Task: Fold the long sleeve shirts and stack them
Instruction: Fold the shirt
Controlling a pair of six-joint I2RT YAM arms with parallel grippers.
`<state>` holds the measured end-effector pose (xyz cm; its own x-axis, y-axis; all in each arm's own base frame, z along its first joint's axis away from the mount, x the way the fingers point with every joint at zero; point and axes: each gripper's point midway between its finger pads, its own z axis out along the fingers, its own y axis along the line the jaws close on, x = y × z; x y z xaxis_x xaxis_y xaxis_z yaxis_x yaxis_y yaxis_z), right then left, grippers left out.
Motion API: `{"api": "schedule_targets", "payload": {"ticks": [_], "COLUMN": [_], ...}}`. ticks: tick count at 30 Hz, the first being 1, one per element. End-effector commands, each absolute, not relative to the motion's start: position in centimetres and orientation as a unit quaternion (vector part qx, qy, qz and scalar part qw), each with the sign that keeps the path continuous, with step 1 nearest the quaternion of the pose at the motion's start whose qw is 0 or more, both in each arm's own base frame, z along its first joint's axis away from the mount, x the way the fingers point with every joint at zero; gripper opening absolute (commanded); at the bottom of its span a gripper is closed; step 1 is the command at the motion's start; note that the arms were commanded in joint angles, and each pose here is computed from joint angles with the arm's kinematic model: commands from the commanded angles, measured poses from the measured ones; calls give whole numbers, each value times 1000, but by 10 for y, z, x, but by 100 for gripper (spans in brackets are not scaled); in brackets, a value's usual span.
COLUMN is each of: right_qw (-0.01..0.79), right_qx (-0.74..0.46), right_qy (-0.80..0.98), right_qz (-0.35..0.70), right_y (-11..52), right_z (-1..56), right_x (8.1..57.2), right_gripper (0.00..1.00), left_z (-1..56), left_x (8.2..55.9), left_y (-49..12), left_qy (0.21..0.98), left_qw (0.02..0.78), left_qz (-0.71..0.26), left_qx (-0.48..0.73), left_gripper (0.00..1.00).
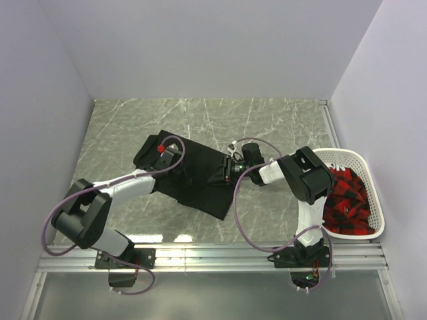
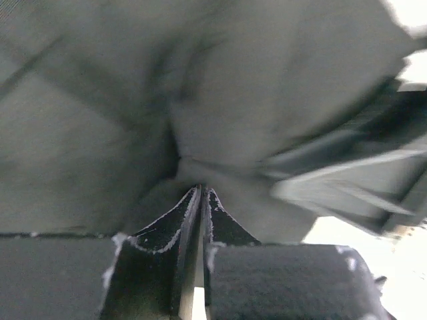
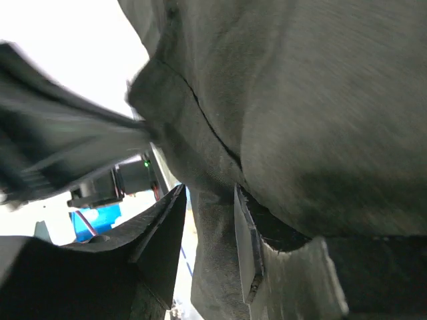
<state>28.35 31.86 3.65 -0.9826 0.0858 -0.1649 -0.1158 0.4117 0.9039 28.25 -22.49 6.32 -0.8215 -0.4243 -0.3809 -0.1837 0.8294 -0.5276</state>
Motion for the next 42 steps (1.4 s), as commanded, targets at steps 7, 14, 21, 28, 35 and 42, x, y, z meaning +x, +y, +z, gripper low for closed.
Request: {"api": "schedule_targets", "payload": {"ticks": [7,14,21,28,35,42], "right_qw": [182,211,207,233,252,264], "right_qx": [-19,13,118,167,211,228], "right_qy": [833,820,809,823,813,821], "right_qz": [522,532,537,491,481,452], "right_y": [302,305,281,253,227,211], "right_z": [77,85,44,26,23,22], "right_x": [315,348,382,413,435,450], "right_gripper": [44,45,44,44,44,45], "left_z": [20,15,13,7,5,4], "left_x": [276,275,273,273,273,274], "left_y": [-217,-217,-215,-210,-205,-205], "left_qy": [935,939,940,941,941,942], "left_qw": [219,210,204,198,198,198], "left_qz": [-210,-201,-197,-190,-188,-186], "left_qx": [-183,-183,-188,-196,-202,-200], "left_gripper": [10,9,9,8,7,7]}}
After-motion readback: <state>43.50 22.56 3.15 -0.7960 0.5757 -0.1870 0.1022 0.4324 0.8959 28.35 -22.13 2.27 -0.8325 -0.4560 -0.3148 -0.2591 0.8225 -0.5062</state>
